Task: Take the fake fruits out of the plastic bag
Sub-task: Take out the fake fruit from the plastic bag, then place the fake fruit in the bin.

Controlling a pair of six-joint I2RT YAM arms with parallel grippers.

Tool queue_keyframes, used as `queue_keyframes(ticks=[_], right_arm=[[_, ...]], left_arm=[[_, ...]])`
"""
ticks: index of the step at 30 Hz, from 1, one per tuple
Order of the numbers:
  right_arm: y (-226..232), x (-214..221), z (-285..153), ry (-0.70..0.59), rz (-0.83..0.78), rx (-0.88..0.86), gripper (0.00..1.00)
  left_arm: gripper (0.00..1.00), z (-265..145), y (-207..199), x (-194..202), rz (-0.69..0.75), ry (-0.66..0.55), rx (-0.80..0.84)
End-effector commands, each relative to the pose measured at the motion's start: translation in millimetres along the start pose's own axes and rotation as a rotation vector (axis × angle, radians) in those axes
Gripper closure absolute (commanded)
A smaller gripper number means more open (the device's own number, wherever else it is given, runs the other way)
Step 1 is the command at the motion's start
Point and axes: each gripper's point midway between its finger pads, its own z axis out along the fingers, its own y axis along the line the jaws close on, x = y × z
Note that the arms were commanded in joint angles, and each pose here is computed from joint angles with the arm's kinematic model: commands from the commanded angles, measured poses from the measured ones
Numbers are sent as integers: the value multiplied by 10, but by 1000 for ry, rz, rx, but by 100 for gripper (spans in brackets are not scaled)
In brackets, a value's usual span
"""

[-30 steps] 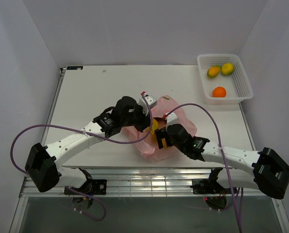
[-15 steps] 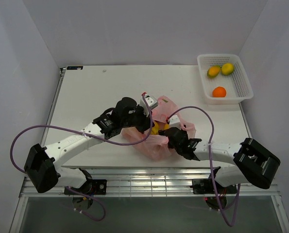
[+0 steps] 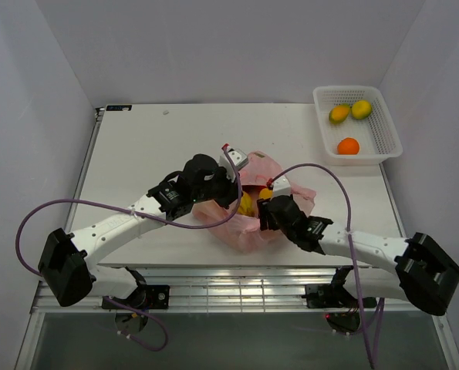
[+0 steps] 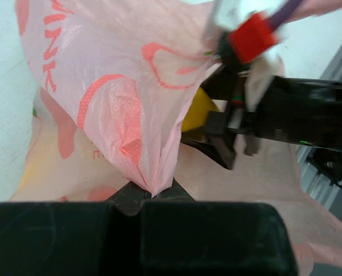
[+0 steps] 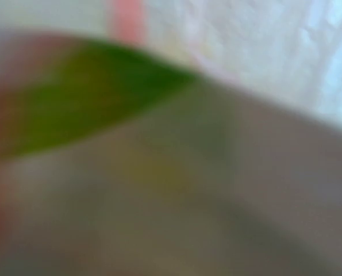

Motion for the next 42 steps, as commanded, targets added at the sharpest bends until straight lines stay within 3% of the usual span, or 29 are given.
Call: queue_keyframes(ticks=[1, 9, 15, 21, 23, 25, 27, 29, 32, 33, 34, 36, 37, 39, 40, 41, 42], right_arm=[[166, -592, -351, -98, 3, -112, 73], [518, -1007, -1139, -116, -98, -437, 77], [619, -1461, -1628, -251, -129, -570, 80], [-400, -2205, -1578, -413, -19, -112, 80], [-548, -2414, -1529, -442, 20, -99, 79], [-1012, -2646, -1384, -458, 86, 34, 78], [-1578, -2802, -1150, -427, 153, 206, 78], [-1922, -2884, -918, -404, 177, 244, 78], [-2878, -2910, -506, -345, 282, 371, 76], [-3061, -2764, -133, -266, 296, 373, 69], [-3234, -2993, -132, -302, 270, 403, 64], [-3500, -2903, 247, -238, 262, 435, 55], [-3642, -3115, 212, -273, 242, 473, 41], [-3790, -3055, 432, -233, 240, 500, 24], [-3838, -3131, 386, -228, 240, 523, 7], [-3831, -3121, 393, -212, 240, 517, 3], [-3796, -3127, 355, -204, 242, 506, 10]], left_arm=[[100, -60, 144, -288, -33, -89, -110], [100, 14, 217, -340, -59, -95, -150], [100, -1, 364, -403, -83, -106, -237], [100, 1, 313, -390, -49, -102, -202], [100, 2, 290, -375, -47, -94, -189], [100, -9, 287, -372, -43, -97, -187], [100, 2, 209, -338, -32, -90, -139], [100, -20, 172, -365, -25, -104, -122], [100, -13, 137, -367, -26, -100, -103], [100, -4, 131, -362, -27, -95, -99], [100, -9, 131, -370, -29, -90, -101], [100, 9, 161, -350, -33, -82, -114], [100, 21, 154, -340, -31, -80, -110], [100, 23, 133, -342, -29, -80, -97], [100, 27, 112, -336, -26, -78, -87], [100, 27, 117, -340, -28, -80, -88], [100, 30, 111, -340, -27, -81, -86]])
